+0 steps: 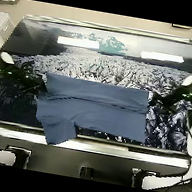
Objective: Fold the clothes and pants, and hang the long-sleeved shirts on hangers.
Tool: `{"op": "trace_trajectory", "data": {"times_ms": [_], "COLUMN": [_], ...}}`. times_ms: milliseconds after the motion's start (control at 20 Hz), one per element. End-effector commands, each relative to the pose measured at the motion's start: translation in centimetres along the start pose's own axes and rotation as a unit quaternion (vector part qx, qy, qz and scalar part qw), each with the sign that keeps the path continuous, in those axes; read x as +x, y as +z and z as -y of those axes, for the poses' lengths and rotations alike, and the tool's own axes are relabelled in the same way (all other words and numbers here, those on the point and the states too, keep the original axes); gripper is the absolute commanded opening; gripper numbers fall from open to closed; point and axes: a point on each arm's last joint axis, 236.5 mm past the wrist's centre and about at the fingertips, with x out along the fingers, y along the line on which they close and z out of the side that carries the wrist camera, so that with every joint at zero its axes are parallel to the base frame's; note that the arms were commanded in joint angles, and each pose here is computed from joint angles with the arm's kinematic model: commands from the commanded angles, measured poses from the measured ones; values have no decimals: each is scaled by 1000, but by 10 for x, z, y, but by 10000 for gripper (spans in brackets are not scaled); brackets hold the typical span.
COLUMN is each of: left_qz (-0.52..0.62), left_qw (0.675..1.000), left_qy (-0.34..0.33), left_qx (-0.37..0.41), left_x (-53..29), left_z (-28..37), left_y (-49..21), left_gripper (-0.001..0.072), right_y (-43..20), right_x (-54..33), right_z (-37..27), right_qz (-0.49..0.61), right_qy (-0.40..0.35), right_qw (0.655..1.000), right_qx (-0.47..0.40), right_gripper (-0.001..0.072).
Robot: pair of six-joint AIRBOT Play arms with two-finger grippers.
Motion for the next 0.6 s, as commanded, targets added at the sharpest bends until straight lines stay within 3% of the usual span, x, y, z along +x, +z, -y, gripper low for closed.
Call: {"op": "trace_trajectory", "data": {"times_ms": [0, 250, 550], "left_qz": [-14, -40, -52], "left_qw": [1000, 997, 993], "left_qy": [-12, -56, -90], "left_qx": [-21, -35, -61], "left_x": [-19, 47, 81], "left_z": [-20, -21, -15], "left_y": [-40, -135, -162], "left_gripper": [601, 598, 595], "right_y": [-31, -60, -64], "right_x": [-26, -7, -3], "right_z": [40, 51, 35], "right_qz": [-17, -7, -17], "right_qy": [11, 26, 60], "right_qw": [999, 998, 997], "right_qx": [44, 51, 52], "right_gripper": [619, 602, 599]}}
